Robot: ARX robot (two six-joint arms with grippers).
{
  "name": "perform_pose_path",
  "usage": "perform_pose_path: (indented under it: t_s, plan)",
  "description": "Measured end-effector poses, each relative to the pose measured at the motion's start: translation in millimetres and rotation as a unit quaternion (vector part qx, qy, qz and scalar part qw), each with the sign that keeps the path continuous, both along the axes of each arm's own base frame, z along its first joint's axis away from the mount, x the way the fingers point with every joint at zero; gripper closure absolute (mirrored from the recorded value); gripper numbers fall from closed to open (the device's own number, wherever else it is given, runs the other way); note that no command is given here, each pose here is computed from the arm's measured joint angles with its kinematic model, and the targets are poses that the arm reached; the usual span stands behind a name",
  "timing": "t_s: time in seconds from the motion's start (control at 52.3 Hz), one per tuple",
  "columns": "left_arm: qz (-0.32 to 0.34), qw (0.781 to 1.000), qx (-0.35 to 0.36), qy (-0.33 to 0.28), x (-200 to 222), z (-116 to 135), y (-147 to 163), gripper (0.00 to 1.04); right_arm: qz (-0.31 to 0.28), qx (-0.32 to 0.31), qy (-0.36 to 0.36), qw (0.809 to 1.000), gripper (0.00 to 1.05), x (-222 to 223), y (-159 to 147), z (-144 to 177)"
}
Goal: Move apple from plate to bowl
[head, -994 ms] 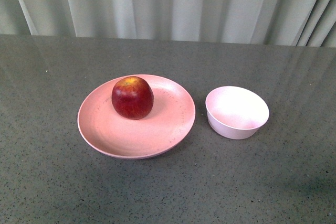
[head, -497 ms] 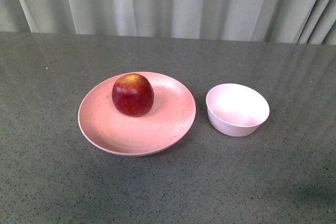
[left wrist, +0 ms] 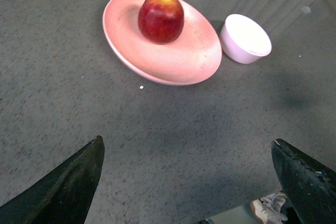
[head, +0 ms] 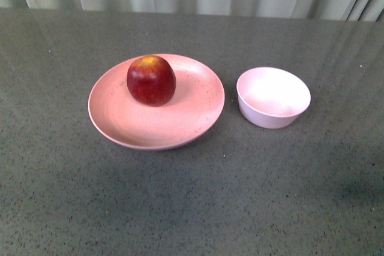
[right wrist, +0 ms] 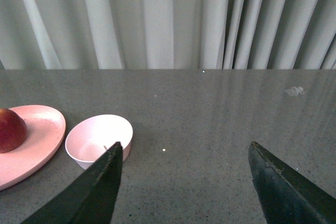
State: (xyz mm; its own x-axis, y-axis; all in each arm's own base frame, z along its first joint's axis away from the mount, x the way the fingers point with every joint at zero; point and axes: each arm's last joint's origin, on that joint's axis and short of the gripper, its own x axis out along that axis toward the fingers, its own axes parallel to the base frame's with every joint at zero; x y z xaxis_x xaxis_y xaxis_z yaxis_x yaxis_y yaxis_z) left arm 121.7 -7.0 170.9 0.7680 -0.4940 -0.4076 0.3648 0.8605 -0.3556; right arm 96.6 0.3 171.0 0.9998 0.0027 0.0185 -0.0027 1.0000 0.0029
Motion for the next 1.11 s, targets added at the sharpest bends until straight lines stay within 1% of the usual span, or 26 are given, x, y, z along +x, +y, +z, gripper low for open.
perform_pose_path:
  t_s: [0.038, 0.096, 0.134, 0.172, 0.325, 0.363, 0.478, 0.574, 0.65, 0.861, 1.109]
  plan:
    - [0.0, 1.0, 0.004, -0.009, 10, 6, -3, 0.09, -0.001, 0.0, 0.0, 1.0, 0.21, 0, 0, 0]
    - [-0.005, 1.0, 0.012, -0.024, 25, 13, -10, 0.09, 0.0, 0.0, 0.0, 1.0, 0.11, 0, 0, 0]
    - [-0.01, 0.999, 0.017, -0.032, 35, 17, -15, 0.09, 0.0, 0.0, 0.0, 1.0, 0.07, 0, 0, 0]
    - [-0.016, 0.999, 0.022, -0.037, 50, 21, -23, 0.09, 0.0, 0.0, 0.0, 1.0, 0.09, 0, 0, 0]
    - [-0.03, 0.998, 0.035, -0.029, 97, 24, -46, 0.09, 0.0, 0.0, 0.0, 1.0, 0.09, 0, 0, 0]
    - [-0.036, 0.999, 0.036, -0.02, 113, 23, -53, 0.09, 0.0, 0.0, 0.0, 1.0, 0.09, 0, 0, 0]
    - [-0.038, 0.998, 0.043, -0.006, 142, 19, -66, 0.09, 0.0, 0.0, 0.0, 1.0, 0.09, 0, 0, 0]
    - [-0.036, 0.998, 0.052, 0.01, 169, 12, -77, 0.09, 0.0, 0.0, 0.0, 1.0, 0.09, 0, 0, 0]
    - [-0.034, 0.998, 0.057, 0.018, 181, 6, -82, 0.09, 0.0, 0.0, 0.0, 1.0, 0.09, 0, 0, 0]
    - [-0.038, 0.995, 0.078, 0.045, 209, -18, -100, 0.09, 0.0, 0.0, 0.0, 1.0, 0.09, 0, 0, 0]
    - [-0.035, 0.993, 0.103, 0.054, 233, -35, -115, 0.09, 0.0, 0.0, 0.0, 1.0, 0.09, 0, 0, 0]
